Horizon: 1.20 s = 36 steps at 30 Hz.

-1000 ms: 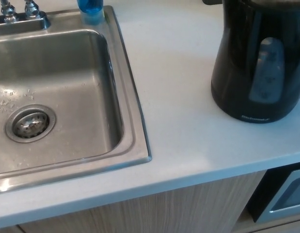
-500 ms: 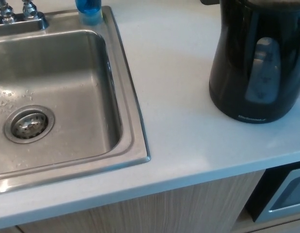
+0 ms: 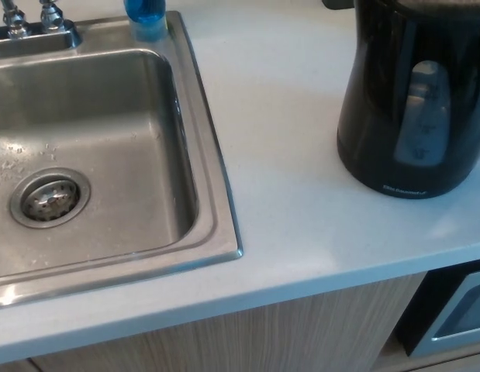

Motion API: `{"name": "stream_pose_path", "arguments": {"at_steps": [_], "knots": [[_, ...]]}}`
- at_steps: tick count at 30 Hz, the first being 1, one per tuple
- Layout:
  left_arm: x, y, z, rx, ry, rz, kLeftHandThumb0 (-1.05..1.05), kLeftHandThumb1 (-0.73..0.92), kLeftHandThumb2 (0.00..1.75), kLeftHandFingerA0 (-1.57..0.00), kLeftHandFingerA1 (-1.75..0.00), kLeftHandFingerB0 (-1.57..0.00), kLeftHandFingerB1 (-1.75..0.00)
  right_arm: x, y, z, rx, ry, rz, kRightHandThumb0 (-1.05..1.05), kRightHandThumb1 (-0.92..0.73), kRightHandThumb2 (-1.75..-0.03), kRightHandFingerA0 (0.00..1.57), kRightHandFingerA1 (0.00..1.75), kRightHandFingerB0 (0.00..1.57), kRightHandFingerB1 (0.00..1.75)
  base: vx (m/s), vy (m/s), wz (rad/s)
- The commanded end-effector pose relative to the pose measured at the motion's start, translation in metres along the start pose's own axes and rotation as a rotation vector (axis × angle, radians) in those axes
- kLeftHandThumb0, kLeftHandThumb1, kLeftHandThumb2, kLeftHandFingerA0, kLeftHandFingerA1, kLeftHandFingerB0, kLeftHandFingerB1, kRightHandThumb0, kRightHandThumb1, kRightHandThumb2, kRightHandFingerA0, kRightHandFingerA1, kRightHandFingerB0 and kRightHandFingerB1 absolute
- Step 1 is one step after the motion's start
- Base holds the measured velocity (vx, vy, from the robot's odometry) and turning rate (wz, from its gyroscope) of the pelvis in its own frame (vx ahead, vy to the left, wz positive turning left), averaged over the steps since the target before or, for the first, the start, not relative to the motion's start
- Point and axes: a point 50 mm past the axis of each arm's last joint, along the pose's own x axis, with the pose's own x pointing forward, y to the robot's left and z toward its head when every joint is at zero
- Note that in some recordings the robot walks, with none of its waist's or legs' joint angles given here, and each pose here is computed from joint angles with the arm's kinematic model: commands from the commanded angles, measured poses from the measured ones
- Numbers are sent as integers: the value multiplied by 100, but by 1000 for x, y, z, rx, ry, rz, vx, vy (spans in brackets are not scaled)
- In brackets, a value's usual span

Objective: Pick up a kettle on a counter using the right hand and walk towards another counter and put the kettle near the coffee maker

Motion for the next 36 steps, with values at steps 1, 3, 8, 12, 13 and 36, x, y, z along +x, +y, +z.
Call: {"name": "stream_pose_path", "arguments": {"at_steps": [1,3,8,12,13,36], "knots": [[-1,19,2,31,-35,52,-9,44,110,-157,-146,-138,-134,-26,-12,-13,-112,170,303,-101,-44,-56,0,0,0,0,0,0,0],[-2,20,1,12,-35,51,-8,45,111,-157,-148,-139,-136,-38,-23,-23,-92,219,353,-105,-47,-57,0,0,0,0,0,0,0],[-3,18,0,18,-34,45,-9,46,110,-157,-147,-140,-136,-56,-45,-30,-64,251,375,-101,-48,-56,0,0,0,0,0,0,0],[-3,18,0,17,-35,48,-6,46,112,-157,-148,-141,-137,-62,-51,-29,-47,249,369,-95,-46,-55,0,0,0,0,0,0,0],[-3,18,0,16,-36,51,-6,46,112,-157,-148,-141,-137,-67,-58,-28,-28,246,356,-95,-46,-55,0,0,0,0,0,0,0],[-3,18,-3,19,-8,70,-7,45,111,-157,-148,-139,-136,-315,-131,-95,86,241,-828,-38,-61,-89,60,103,54,105,0,0,0]]}}
